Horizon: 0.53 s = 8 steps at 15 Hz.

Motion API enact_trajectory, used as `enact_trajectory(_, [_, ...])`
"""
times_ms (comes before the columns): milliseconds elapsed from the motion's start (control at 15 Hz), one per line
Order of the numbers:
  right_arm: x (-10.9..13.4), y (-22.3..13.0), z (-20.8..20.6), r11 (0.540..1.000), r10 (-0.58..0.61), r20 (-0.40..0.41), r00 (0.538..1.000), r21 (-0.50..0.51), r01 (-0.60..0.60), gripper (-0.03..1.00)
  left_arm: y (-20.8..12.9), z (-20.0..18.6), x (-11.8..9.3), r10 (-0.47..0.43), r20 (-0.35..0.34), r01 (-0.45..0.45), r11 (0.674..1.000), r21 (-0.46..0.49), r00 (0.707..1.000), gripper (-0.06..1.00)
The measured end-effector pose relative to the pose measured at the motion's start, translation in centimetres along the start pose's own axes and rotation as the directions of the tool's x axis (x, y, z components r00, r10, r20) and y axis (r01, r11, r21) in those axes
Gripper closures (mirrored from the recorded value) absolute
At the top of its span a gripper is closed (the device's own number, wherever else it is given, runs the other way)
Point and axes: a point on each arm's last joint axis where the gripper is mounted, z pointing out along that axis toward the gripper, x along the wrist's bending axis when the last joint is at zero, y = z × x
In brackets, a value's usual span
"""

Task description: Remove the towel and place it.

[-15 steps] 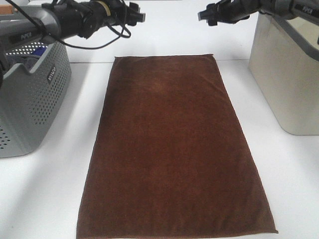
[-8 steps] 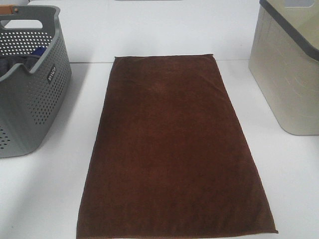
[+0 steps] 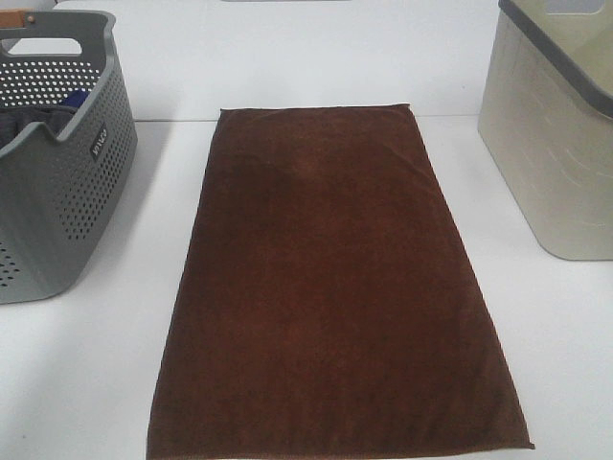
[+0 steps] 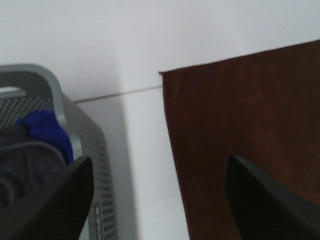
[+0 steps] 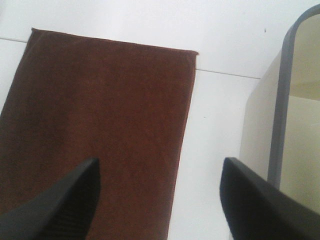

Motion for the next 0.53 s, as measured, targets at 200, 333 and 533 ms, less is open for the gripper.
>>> enact_trajectory(200, [0.4, 0.0, -5.0, 0.997, 0.0, -0.017, 1.0, -0.075, -0.002, 0.32, 0.4, -2.8, 0.9, 0.023, -0.024, -0.023, 0.999, -0.031, 0.999, 0.24])
enact_trajectory(333, [0.4, -0.5, -6.4, 0.997, -0.002, -0.016, 1.0, -0.078, 0.0, 0.32, 0.7, -4.3, 1.2, 0.023, -0.014, -0.023, 0.998, -0.057, 1.0, 0.24])
enact_trajectory(533, [0.6, -6.0, -11.2, 0.999, -0.032, -0.016, 0.999, -0.002, 0.032, 0.32, -0.3, -11.6, 2.7, 0.027, 0.032, -0.022, 0.992, -0.126, 0.999, 0.24])
